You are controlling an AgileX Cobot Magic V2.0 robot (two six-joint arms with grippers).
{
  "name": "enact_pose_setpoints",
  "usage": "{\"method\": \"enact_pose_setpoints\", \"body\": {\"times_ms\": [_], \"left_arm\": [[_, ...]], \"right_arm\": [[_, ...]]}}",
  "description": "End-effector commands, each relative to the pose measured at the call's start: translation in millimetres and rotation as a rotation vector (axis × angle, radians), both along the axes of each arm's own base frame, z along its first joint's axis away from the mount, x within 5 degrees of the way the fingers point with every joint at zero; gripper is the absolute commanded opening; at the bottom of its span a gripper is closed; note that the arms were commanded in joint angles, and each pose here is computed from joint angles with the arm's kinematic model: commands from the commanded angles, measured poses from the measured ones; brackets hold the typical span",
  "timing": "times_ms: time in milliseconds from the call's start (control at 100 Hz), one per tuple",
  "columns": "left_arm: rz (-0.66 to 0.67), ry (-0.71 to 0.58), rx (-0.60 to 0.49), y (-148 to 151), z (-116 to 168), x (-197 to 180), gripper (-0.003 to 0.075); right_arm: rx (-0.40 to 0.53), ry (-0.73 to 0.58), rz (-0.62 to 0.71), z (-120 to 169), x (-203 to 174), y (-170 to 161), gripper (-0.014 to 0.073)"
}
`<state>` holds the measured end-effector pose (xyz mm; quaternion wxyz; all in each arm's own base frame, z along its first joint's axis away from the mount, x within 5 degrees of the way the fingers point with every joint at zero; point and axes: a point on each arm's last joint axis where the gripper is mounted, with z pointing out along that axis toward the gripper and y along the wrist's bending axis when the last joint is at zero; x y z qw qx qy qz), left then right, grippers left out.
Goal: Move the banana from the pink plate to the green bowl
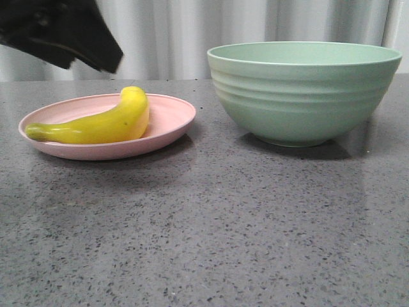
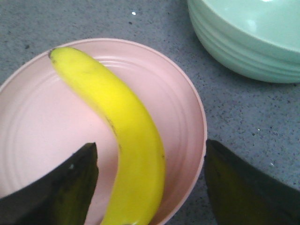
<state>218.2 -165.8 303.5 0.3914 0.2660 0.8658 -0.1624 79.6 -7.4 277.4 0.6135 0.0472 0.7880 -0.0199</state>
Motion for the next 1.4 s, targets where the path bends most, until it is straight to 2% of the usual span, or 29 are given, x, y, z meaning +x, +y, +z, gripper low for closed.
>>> {"method": "enact_pose_setpoints", "body": {"times_ms": [0, 180, 680, 750, 820, 1050, 1230, 1390], "left_arm": [[-0.009, -0.043, -0.043, -9.0, 16.5, 5.8, 0.0443], [-0.015, 0.034, 0.013, -18.0, 1.8, 16.8, 0.0443], [0.003, 0.117, 0.075, -20.2, -24.2, 30.5, 0.0437], [0.003, 0.117, 0.075, -20.2, -24.3, 30.4, 0.0400], [0.004, 0.122, 0.079, -19.9, -24.6, 30.1, 0.0323], [0.005, 0.126, 0.082, -19.2, -24.9, 30.3, -0.0021], [0.003, 0.120, 0.084, -19.1, -22.8, 30.5, -0.0019], [-0.008, 0.106, 0.099, -18.7, -2.8, 30.9, -0.0019]], "right_arm": [[-0.025, -0.091, -0.004, 16.1, 2.9, -0.9, -0.0061], [-0.025, -0.091, -0.004, 16.1, 2.9, -0.9, -0.0061], [-0.025, -0.091, -0.004, 16.1, 2.9, -0.9, -0.0061], [-0.025, -0.091, -0.004, 16.1, 2.9, -0.9, -0.0061], [-0.022, -0.089, -0.004, 16.0, 2.8, -0.8, -0.0061], [-0.023, -0.102, 0.018, 18.8, 2.8, 1.0, -0.0061], [-0.017, -0.036, 0.091, 37.2, 5.0, 7.0, -0.0061], [-0.003, 0.043, 0.158, 66.0, 14.9, 13.6, -0.0054]]}}
